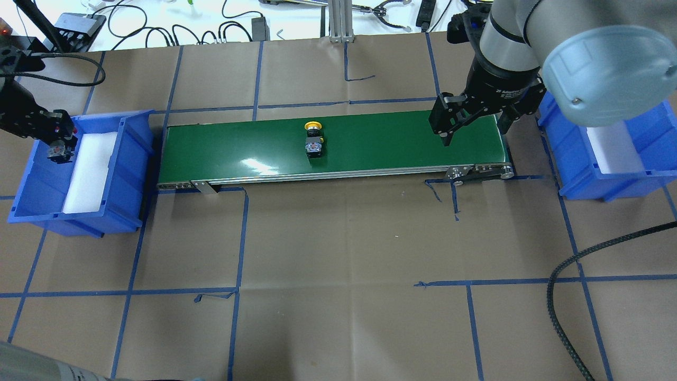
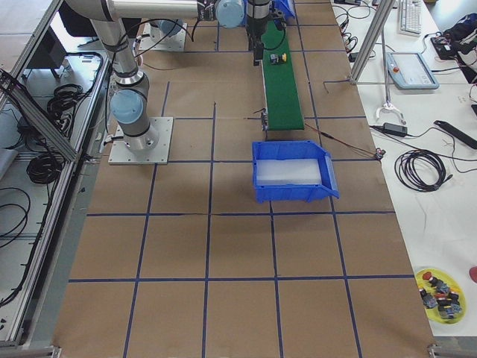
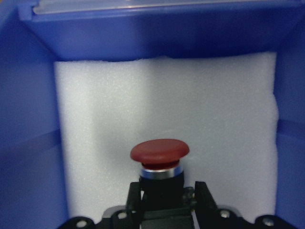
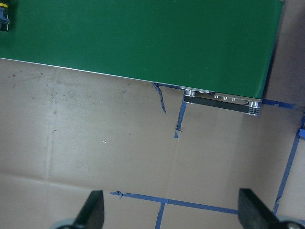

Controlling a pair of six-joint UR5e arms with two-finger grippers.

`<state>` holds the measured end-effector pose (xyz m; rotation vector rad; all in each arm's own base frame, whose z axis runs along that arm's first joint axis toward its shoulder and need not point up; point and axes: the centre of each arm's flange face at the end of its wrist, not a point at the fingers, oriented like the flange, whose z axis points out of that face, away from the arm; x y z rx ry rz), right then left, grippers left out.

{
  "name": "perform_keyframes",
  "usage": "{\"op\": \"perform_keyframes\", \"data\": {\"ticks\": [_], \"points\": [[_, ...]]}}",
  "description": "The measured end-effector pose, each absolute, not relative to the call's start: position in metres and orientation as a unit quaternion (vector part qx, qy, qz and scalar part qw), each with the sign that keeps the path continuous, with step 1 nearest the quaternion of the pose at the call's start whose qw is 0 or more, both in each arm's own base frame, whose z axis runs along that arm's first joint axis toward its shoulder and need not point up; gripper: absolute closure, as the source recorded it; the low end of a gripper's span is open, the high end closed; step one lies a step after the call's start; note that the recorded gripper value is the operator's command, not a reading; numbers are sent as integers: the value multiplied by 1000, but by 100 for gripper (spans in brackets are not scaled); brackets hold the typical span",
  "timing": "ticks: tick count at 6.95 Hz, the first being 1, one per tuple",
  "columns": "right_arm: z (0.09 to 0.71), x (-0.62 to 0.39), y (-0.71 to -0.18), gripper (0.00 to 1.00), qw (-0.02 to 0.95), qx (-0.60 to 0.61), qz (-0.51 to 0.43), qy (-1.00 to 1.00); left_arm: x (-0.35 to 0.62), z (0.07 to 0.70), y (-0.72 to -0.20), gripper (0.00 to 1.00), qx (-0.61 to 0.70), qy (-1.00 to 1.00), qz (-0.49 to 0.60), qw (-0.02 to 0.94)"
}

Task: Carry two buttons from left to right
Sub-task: 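Lower the left gripper and grasp the red-capped push button, then carry the red button onto the belt with the left gripper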

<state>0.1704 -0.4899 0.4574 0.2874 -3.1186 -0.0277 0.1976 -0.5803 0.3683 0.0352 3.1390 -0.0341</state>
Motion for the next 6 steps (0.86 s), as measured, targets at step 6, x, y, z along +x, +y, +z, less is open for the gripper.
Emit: {"op": "perform_keyframes", "data": {"ticks": [6], "points": [[457,171,-496,0,4,63,7,-998,57,416,-588,96,14,1000,4,-3]]}}
